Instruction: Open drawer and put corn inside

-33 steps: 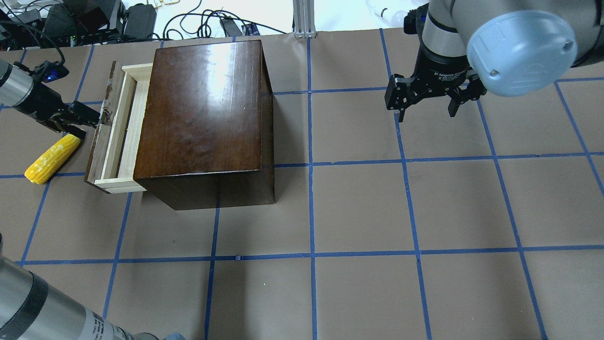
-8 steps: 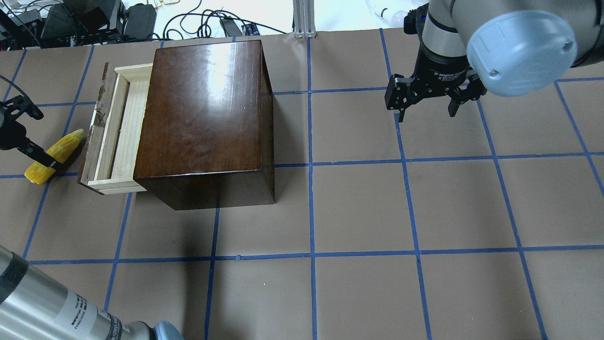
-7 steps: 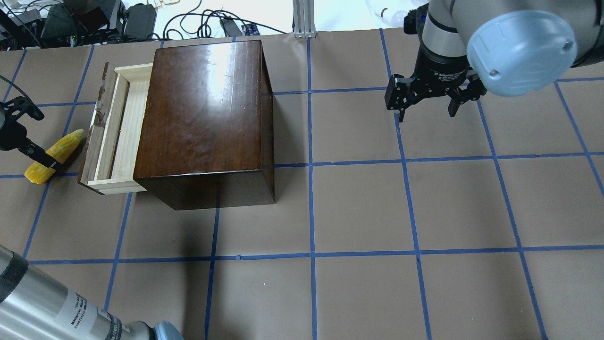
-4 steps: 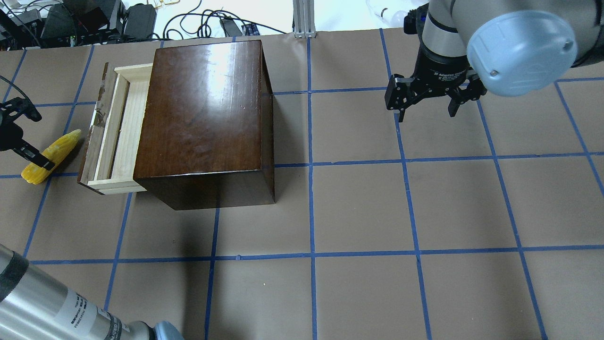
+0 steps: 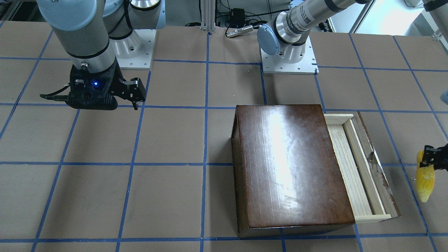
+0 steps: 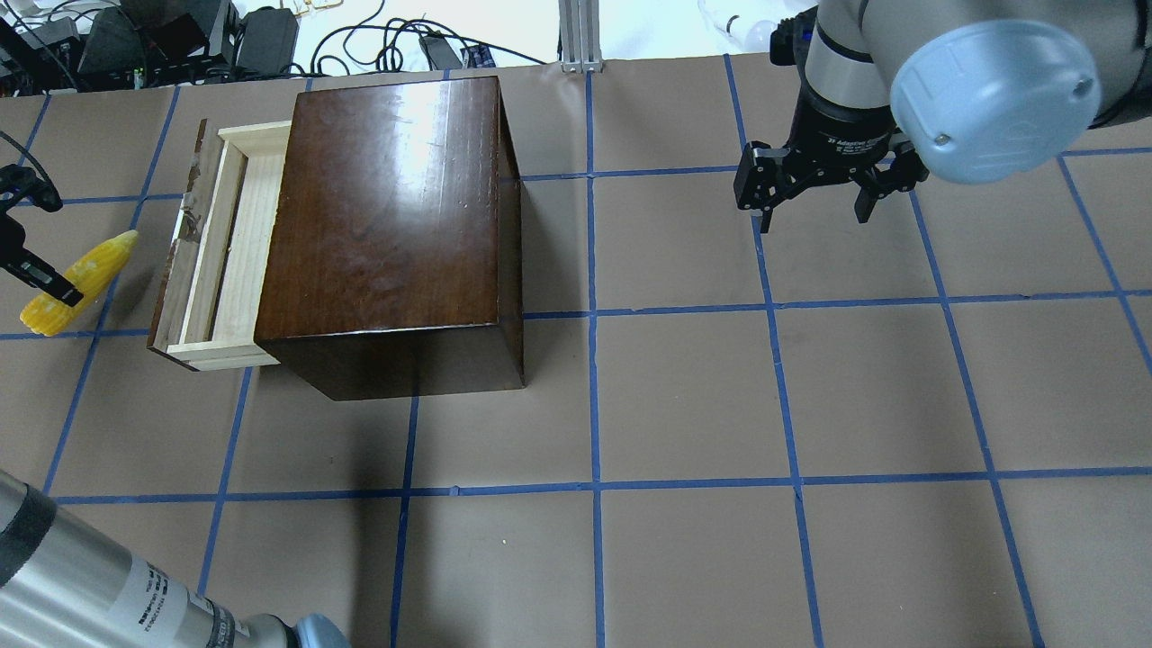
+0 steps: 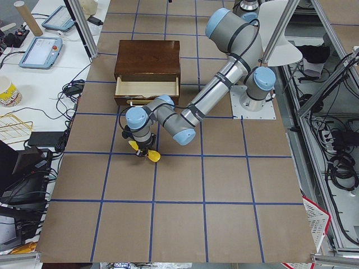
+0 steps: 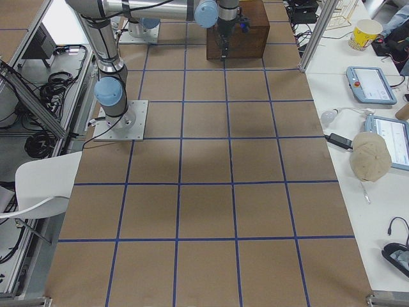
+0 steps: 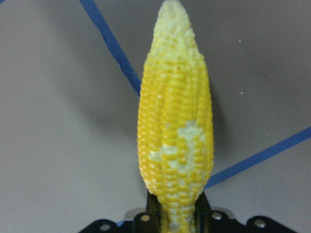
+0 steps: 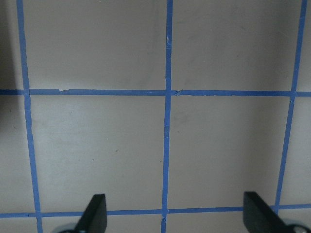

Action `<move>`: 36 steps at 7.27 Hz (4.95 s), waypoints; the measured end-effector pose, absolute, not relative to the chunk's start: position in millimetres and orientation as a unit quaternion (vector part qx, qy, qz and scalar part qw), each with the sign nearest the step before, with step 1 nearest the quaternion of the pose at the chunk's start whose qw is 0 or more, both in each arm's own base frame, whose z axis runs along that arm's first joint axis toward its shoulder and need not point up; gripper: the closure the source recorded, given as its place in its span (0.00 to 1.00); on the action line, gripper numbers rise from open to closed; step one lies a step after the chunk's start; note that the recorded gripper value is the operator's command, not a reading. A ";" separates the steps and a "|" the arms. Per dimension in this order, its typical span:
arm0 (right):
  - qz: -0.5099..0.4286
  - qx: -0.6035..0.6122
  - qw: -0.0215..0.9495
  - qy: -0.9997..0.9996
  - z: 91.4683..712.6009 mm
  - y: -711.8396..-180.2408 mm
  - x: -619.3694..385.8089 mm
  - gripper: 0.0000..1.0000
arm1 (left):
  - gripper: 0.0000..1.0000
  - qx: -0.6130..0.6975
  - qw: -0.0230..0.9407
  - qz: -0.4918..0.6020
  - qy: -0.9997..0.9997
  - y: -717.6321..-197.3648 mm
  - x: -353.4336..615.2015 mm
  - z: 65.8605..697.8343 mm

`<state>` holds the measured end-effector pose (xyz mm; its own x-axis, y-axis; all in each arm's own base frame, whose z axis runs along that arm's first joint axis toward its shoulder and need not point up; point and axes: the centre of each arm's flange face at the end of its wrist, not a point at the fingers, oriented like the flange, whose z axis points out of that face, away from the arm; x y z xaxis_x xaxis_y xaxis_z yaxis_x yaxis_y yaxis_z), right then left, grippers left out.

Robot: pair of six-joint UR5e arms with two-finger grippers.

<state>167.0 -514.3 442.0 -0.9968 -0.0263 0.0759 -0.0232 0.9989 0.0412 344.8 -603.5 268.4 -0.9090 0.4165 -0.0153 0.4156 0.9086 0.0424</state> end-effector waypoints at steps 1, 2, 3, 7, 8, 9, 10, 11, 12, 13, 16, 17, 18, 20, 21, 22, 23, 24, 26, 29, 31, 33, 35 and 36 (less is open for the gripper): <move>-0.020 0.012 0.038 -0.999 442.0 -514.3 167.0 0.00 | 1.00 0.186 0.008 0.019 0.982 -606.6 335.9 296.3; -0.020 0.012 0.038 -0.999 442.0 -514.3 167.0 0.00 | 1.00 0.165 0.003 0.019 0.986 -612.9 314.4 328.7; -0.020 0.012 0.038 -0.999 442.0 -514.3 167.0 0.00 | 1.00 0.142 -0.003 0.024 0.990 -617.3 286.5 363.3; -0.020 0.012 0.038 -0.999 442.0 -514.3 167.0 0.00 | 1.00 0.051 -0.017 0.033 0.998 -619.6 176.5 440.4; -0.020 0.012 0.038 -0.999 442.0 -514.3 166.9 0.00 | 1.00 0.031 -0.020 0.034 0.999 -621.0 151.6 444.8; -0.020 0.012 0.038 -0.999 442.0 -514.3 167.0 0.00 | 1.00 0.012 -0.023 0.039 0.999 -622.3 129.8 442.8; -0.020 0.012 0.038 -0.999 442.0 -514.3 167.0 0.00 | 1.00 -0.005 -0.027 0.049 0.998 -623.8 110.6 433.8; -0.020 0.012 0.038 -0.999 442.0 -514.3 167.0 0.00 | 1.00 -0.018 -0.030 0.060 0.998 -625.0 98.0 421.5; -0.020 0.012 0.038 -0.999 442.0 -514.3 167.0 0.00 | 1.00 -0.025 -0.039 0.069 0.997 -626.8 90.4 408.9; -0.020 0.012 0.038 -0.999 442.0 -514.3 167.1 0.00 | 1.00 -0.029 -0.053 0.074 0.995 -628.7 85.7 398.3; -0.020 0.012 0.038 -0.999 442.0 -514.3 167.1 0.00 | 0.97 -0.033 -0.072 0.086 0.993 -627.7 78.8 365.6; -0.020 0.012 0.038 -0.999 442.1 -514.3 167.0 0.00 | 0.95 -0.031 -0.071 0.082 0.994 -628.5 78.7 354.8; -0.020 0.012 0.038 -0.999 442.0 -514.3 167.0 0.00 | 0.90 -0.030 -0.070 0.080 0.994 -629.9 78.8 344.1; -0.020 0.012 0.038 -0.999 442.0 -514.3 166.9 0.00 | 0.75 -0.030 -0.071 0.077 0.994 -635.1 79.4 328.1; -0.020 0.012 0.038 -0.999 442.0 -514.3 167.0 0.00 | 0.69 -0.031 -0.075 0.078 0.994 -636.7 79.0 323.0; -0.020 0.012 0.038 -0.999 442.0 -514.3 167.0 0.00 | 0.51 -0.031 -0.080 0.078 0.993 -637.7 78.3 319.7; -0.020 0.012 0.038 -0.999 442.0 -514.3 166.9 0.00 | 0.22 -0.030 -0.083 0.080 0.993 -638.3 78.0 316.5; -0.020 0.012 0.038 -0.999 442.0 -514.3 166.9 0.00 | 0.07 -0.029 -0.084 0.081 0.993 -638.6 78.0 314.6; -0.020 0.012 0.038 -0.999 442.1 -514.3 167.0 0.00 | 0.00 -0.027 -0.085 0.080 0.993 -638.7 76.9 315.0; -0.020 0.012 0.038 -0.999 442.0 -514.2 166.9 0.00 | 0.00 -0.024 -0.082 0.068 0.994 -636.0 70.8 333.5; -0.020 0.012 0.038 -0.999 442.0 -514.3 166.9 0.00 | 0.00 -0.023 -0.075 0.056 0.995 -632.7 69.2 353.0; -0.020 0.012 0.038 -0.999 442.0 -514.3 167.0 0.00 | 0.00 -0.025 -0.065 0.048 0.996 -628.2 67.7 386.4; -0.020 0.012 0.038 -0.999 442.0 -514.2 167.0 0.00 | 0.00 -0.005 -0.037 0.050 0.998 -626.2 42.1 430.3; -0.020 0.012 0.038 -0.999 442.0 -514.3 167.0 0.00 | 0.00 0.011 -0.024 0.048 0.998 -622.3 12.8 447.8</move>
